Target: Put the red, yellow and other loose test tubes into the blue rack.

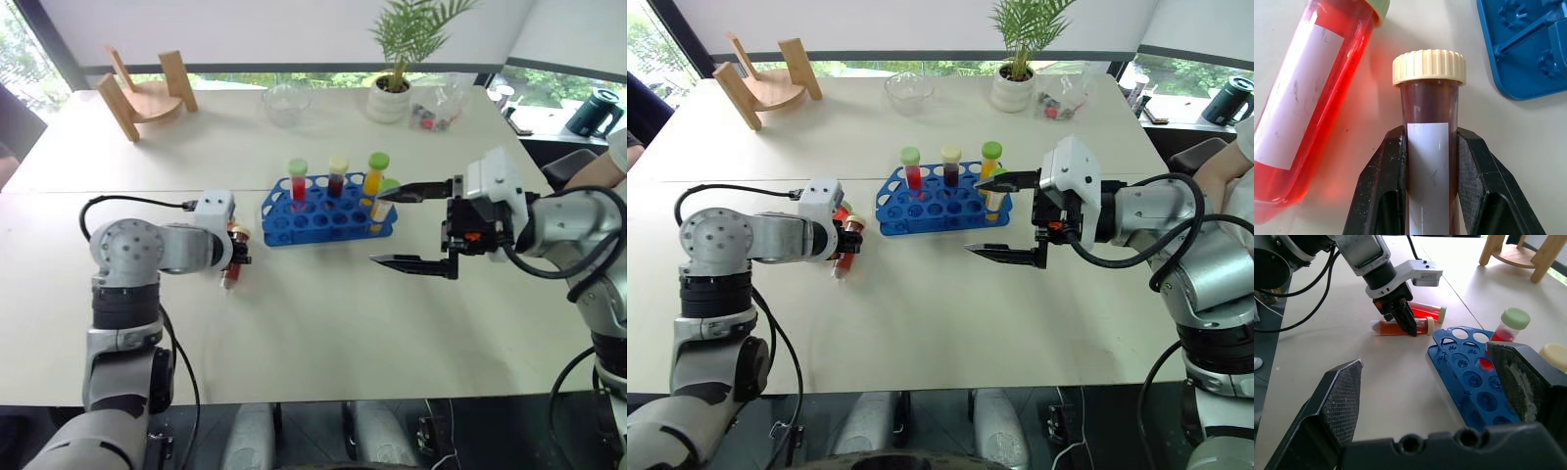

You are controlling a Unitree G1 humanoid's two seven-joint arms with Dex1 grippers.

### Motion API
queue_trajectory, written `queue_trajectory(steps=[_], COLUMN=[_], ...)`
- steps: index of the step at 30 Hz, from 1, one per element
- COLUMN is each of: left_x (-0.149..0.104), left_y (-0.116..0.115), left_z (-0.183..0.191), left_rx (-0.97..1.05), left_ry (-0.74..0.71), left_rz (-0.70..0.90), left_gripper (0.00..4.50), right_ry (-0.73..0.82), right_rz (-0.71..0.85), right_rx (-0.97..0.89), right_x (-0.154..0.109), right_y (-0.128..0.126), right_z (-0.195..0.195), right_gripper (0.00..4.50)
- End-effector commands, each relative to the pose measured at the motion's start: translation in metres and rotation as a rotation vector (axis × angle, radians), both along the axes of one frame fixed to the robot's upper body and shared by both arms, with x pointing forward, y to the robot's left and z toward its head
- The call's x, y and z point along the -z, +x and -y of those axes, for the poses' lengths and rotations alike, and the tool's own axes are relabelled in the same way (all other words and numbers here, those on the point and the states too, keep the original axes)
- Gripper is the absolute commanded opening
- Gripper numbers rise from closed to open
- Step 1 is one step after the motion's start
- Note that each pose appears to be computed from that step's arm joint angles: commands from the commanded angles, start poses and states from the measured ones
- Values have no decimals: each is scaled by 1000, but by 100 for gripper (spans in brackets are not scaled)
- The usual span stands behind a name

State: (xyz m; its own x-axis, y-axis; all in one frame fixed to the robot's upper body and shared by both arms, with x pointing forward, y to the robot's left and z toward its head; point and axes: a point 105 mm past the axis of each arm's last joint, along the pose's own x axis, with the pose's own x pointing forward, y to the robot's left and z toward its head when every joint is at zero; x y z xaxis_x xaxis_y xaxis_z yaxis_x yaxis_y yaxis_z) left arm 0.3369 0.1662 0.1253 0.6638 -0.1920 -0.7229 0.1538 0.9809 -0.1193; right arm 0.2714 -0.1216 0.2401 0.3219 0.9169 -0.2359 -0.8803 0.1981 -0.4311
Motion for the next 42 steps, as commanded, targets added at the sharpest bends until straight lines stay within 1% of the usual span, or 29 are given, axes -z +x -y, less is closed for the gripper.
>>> queue_trajectory(steps=[1, 3, 4, 6, 8, 9, 11, 12, 14, 16, 18, 20, 22, 27, 32, 37, 42], left_x=[-39, -56, -62, -86, -99, -107, -130, -135, -140, -141, -135, -127, -119, -104, -93, -82, -67], left_y=[-15, -26, -31, -45, -57, -58, -56, -54, -41, -28, -15, -5, 4, 19, 30, 36, 41], left_z=[3, 7, 6, 15, 24, 29, 43, 49, 63, 78, 93, 102, 109, 127, 135, 146, 152], left_rx=[170, 273, 306, 431, 546, 588, 667, 695, 714, 732, 743, 743, 727, 731, 722, 733, 746], left_ry=[-126, -163, -214, -296, -335, -355, -413, -424, -437, -467, -478, -475, -498, -507, -513, -530, -507], left_rz=[105, 157, 164, 271, 338, 400, 626, 692, 847, 991, 1101, 1166, 1199, 1237, 1254, 1224, 1189], left_gripper=[79, 79, 79, 79, 79, 79, 79, 79, 79, 79, 79, 79, 79, 79, 79, 79, 79], right_ry=[45, 58, 68, 90, 116, 132, 152, 156, 155, 157, 159, 156, 148, 152, 161, 175, 184], right_rz=[37, 28, 23, 14, 4, -3, -22, -36, -55, -73, -70, -67, -62, -49, -36, -21, -11], right_rx=[26, 52, 71, 114, 150, 165, 192, 202, 220, 237, 258, 272, 285, 301, 316, 335, 347], right_x=[-12, -11, -9, -5, -1, 0, 4, 7, 12, 15, 16, 16, 16, 15, 13, 12, 11], right_y=[0, 0, 1, 1, 0, -1, -4, -5, -8, -11, -12, -12, -13, -15, -15, -15, -16], right_z=[4, 8, 9, 12, 14, 14, 13, 13, 13, 14, 16, 18, 20, 20, 20, 20, 19], right_gripper=[450, 450, 450, 450, 450, 450, 450, 450, 450, 450, 450, 450, 450, 450, 450, 450, 450])
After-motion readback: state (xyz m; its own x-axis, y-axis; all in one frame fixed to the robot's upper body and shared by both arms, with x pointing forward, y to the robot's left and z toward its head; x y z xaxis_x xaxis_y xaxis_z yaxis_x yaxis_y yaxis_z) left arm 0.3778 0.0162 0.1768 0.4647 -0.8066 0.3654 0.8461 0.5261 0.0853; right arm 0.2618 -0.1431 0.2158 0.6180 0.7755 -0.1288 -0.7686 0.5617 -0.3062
